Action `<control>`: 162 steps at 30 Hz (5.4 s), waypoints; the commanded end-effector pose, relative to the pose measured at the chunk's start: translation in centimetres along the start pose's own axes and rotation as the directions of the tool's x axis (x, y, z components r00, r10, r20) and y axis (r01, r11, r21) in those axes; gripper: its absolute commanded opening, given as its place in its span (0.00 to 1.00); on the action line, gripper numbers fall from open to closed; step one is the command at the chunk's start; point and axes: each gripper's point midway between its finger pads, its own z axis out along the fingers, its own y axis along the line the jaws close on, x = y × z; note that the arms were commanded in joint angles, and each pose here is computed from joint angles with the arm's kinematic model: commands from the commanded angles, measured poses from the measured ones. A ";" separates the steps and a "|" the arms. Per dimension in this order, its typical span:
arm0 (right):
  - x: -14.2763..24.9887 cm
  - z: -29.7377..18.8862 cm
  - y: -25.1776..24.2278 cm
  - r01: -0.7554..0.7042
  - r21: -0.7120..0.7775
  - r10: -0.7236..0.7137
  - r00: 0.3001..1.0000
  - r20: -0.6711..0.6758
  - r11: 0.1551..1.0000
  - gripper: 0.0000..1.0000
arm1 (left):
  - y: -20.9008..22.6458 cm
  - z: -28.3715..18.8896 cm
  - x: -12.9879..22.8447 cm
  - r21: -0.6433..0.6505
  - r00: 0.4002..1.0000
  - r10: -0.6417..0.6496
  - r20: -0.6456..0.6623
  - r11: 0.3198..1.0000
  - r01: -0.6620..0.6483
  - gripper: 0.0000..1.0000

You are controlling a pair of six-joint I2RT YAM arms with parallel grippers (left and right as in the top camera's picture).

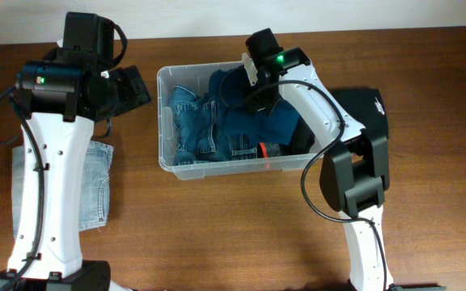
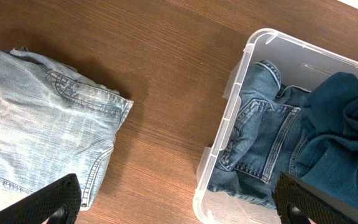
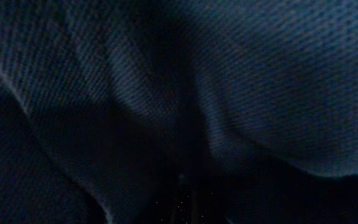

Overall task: Pack container
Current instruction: 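Release and press the teal-blue garment flat with the right gripper, then move the right gripper to the black folded shirt at right, then close the right gripper on the black Nike shirt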

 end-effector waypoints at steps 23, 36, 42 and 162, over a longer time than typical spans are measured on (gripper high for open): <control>5.1 -5.0 -0.7 -0.048 0.020 0.050 0.992 -0.112 0.999 0.04 | 0.1 0.2 0.0 -0.005 1.000 0.007 -0.005 1.000 -0.007 0.99; 6.1 -1.4 0.3 -0.060 -0.061 0.055 0.995 -0.083 0.996 0.04 | 0.1 0.2 0.0 -0.005 1.000 0.007 -0.005 1.000 -0.007 0.99; 2.3 -10.6 1.0 -0.042 -0.065 0.045 0.998 0.053 0.997 0.04 | 0.1 0.2 0.0 -0.005 1.000 0.007 -0.005 1.000 -0.007 0.99; 21.2 5.8 -23.7 -0.898 0.150 0.893 0.432 0.128 0.414 0.99 | 0.1 0.2 0.0 -0.005 1.000 0.007 -0.005 1.000 -0.007 0.99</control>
